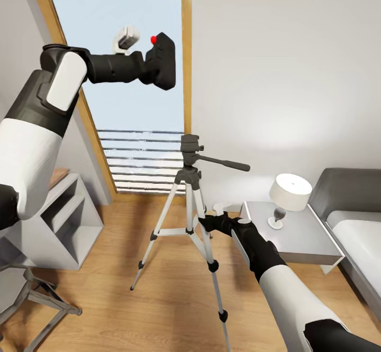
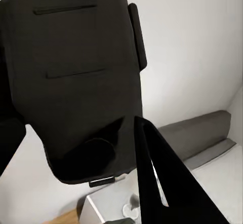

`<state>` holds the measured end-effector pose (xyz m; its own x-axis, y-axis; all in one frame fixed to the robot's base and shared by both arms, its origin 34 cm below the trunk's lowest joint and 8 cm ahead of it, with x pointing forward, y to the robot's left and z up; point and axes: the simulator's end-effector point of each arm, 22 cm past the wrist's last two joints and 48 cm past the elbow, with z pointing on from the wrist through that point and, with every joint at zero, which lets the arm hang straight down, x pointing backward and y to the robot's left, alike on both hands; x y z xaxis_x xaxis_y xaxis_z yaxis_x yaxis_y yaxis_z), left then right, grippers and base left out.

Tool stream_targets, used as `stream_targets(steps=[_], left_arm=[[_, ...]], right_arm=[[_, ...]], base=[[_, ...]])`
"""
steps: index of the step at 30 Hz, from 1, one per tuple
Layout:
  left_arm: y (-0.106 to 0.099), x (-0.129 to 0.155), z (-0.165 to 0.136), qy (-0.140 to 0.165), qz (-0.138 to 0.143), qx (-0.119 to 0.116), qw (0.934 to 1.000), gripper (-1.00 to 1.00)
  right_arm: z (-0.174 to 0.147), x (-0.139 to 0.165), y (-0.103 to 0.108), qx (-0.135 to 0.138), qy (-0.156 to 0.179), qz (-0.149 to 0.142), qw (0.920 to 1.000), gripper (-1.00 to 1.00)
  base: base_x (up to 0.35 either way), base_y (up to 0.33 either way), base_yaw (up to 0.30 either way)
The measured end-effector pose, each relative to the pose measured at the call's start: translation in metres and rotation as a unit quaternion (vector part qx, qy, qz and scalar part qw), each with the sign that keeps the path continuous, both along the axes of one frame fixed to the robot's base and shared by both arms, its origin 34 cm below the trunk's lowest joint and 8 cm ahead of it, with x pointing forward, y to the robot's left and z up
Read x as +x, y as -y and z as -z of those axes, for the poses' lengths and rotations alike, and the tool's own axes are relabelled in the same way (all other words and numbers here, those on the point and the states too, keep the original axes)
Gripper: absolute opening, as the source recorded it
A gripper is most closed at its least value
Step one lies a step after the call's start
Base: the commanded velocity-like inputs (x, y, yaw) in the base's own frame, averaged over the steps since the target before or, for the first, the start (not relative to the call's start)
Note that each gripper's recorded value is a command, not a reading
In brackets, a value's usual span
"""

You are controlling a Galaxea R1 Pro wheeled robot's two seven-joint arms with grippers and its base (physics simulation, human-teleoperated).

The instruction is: Attach the digital camera to the camera tripod in the bedroom.

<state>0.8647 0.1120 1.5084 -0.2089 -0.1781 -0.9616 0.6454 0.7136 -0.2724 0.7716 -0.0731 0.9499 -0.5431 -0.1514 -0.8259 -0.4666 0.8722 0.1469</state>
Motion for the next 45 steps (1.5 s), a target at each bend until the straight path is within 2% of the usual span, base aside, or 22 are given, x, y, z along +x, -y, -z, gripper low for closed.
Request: stream_targets(steps=[2, 4, 8, 10, 15, 16, 19, 22, 23, 24, 25, 30, 34, 38, 42, 44, 45], left_arm=[[0.002, 0.001, 0.005, -0.001, -0.002, 0.01, 0.9999, -1.0], [0.004, 0.004, 0.019, -0.001, -0.009, 0.046, 0.9989, -1.0], [0.009, 0.002, 0.031, 0.002, -0.004, 0.076, 0.9971, -1.0], [0.017, -0.005, 0.038, 0.004, 0.018, 0.094, 0.9954, -1.0], [0.032, -0.027, 0.048, 0.013, 0.087, 0.113, 0.9897, -1.0], [0.034, -0.036, 0.05, 0.02, 0.113, 0.122, 0.9859, -1.0], [0.029, -0.044, 0.054, 0.045, 0.138, 0.149, 0.9781, -1.0], [0.02, -0.048, 0.06, 0.079, 0.154, 0.191, 0.9662, -1.0], [0.018, -0.05, 0.063, 0.09, 0.16, 0.207, 0.9611, -1.0], [0.014, -0.053, 0.069, 0.108, 0.172, 0.237, 0.9502, -1.0], [0.013, -0.054, 0.072, 0.115, 0.179, 0.251, 0.9444, -1.0], [0.008, -0.059, 0.088, 0.134, 0.199, 0.31, 0.92, -1.0], [0.01, -0.063, 0.084, 0.154, 0.2, 0.334, 0.908, -1.0], [0.015, -0.071, 0.07, 0.182, 0.199, 0.343, 0.9, -1.0], [0.017, -0.075, 0.062, 0.194, 0.197, 0.345, 0.8971, -1.0], [0.012, -0.072, 0.062, 0.19, 0.189, 0.346, 0.899, -1.0], [0.008, -0.069, 0.061, 0.185, 0.182, 0.345, 0.9021, -1.0]], right_arm=[[0.0, 0.0, 0.0, 0.0, 0.0, 0.0, 1.0, -1.0], [0.0, 0.0, 0.0, 0.0, 0.0, 0.0, 1.0, -1.0], [0.0, 0.0, 0.0, 0.0, 0.0, 0.0, 1.0, -1.0], [0.0, 0.0, 0.0, 0.0, 0.0, 0.0, 1.0, -1.0], [0.0, 0.0, 0.0, 0.0, 0.0, 0.001, 1.0, -1.0], [0.0, 0.0, 0.0, 0.0, 0.0, 0.001, 1.0, -1.0], [0.0, 0.0, 0.0, 0.0, 0.0, 0.001, 1.0, -1.0], [0.0, 0.0, 0.0, 0.0, 0.0, 0.001, 1.0, -1.0], [0.0, 0.0, 0.0, 0.0, 0.0, 0.001, 1.0, -1.0], [0.0, 0.0, 0.0, 0.0, 0.0, 0.001, 1.0, -1.0], [0.0, 0.0, 0.0, 0.0, 0.001, 0.001, 1.0, -1.0], [0.0, 0.0, 0.0, 0.001, 0.0, 0.002, 1.0, -1.0], [0.0, 0.0, 0.0, 0.0, 0.001, 0.002, 1.0, -1.0], [0.0, 0.0, 0.0, 0.001, 0.001, 0.002, 1.0, -1.0], [0.0, 0.0, 0.0, 0.001, 0.001, 0.002, 1.0, -1.0], [0.0, 0.0, 0.0, 0.001, 0.001, 0.002, 1.0, -1.0], [0.0, 0.0, 0.0, 0.001, 0.001, 0.002, 1.0, -1.0]], base=[[0.0, 0.0, 0.0], [0.0, 0.0, 0.0], [0.0, 0.0, 0.0], [0.0, 0.0, 0.0], [0.0, 0.0, 0.0], [0.0, 0.0, 0.0], [0.0, 0.0, 0.0], [0.0, 0.0, 0.0], [0.0, 0.0, 0.0], [0.0, 0.0, 0.0], [0.0, 0.0, 0.0], [0.0, 0.0, 0.0], [0.0, 0.0, 0.0], [0.0, 0.0, 0.0], [0.0, 0.0, 0.0], [0.0, 0.0, 0.0], [0.0, 0.0, 0.0]])
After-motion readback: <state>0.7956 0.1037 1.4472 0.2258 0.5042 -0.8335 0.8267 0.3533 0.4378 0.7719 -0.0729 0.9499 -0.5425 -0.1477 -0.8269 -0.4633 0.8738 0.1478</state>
